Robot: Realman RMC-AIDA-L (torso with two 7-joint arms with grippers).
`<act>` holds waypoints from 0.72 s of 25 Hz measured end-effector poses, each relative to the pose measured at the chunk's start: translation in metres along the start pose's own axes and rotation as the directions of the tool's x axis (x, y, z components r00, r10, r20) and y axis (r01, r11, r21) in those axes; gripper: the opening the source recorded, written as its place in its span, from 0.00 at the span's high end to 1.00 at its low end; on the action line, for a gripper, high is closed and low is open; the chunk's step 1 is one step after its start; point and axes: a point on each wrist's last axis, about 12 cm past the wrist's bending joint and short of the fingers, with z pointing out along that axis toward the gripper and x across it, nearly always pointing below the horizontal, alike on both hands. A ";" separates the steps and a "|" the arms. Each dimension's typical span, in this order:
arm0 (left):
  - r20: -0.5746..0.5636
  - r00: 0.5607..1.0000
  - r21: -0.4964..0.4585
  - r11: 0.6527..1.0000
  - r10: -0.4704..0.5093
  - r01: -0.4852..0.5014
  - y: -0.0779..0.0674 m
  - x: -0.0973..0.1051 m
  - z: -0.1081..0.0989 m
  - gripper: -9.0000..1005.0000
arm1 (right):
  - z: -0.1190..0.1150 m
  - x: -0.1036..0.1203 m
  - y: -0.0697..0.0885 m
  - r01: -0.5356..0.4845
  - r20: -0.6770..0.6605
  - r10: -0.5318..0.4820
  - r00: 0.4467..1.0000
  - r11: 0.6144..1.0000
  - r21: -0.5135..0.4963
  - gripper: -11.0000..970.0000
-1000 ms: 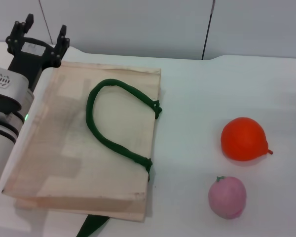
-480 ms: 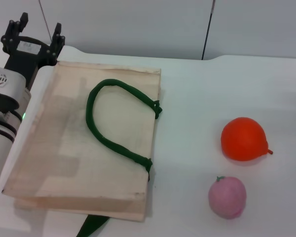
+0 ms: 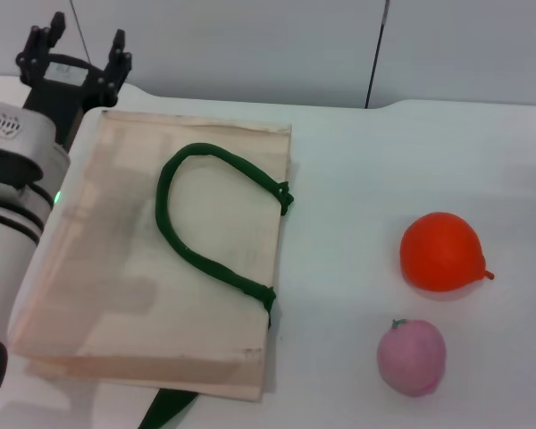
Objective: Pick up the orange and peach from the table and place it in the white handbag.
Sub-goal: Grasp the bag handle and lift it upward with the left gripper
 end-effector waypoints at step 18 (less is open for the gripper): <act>-0.181 0.981 0.145 0.984 -0.074 0.101 -0.021 -0.043 0.024 0.41 | -0.001 0.002 -0.003 0.011 -0.009 -0.011 1.000 1.000 0.004 0.29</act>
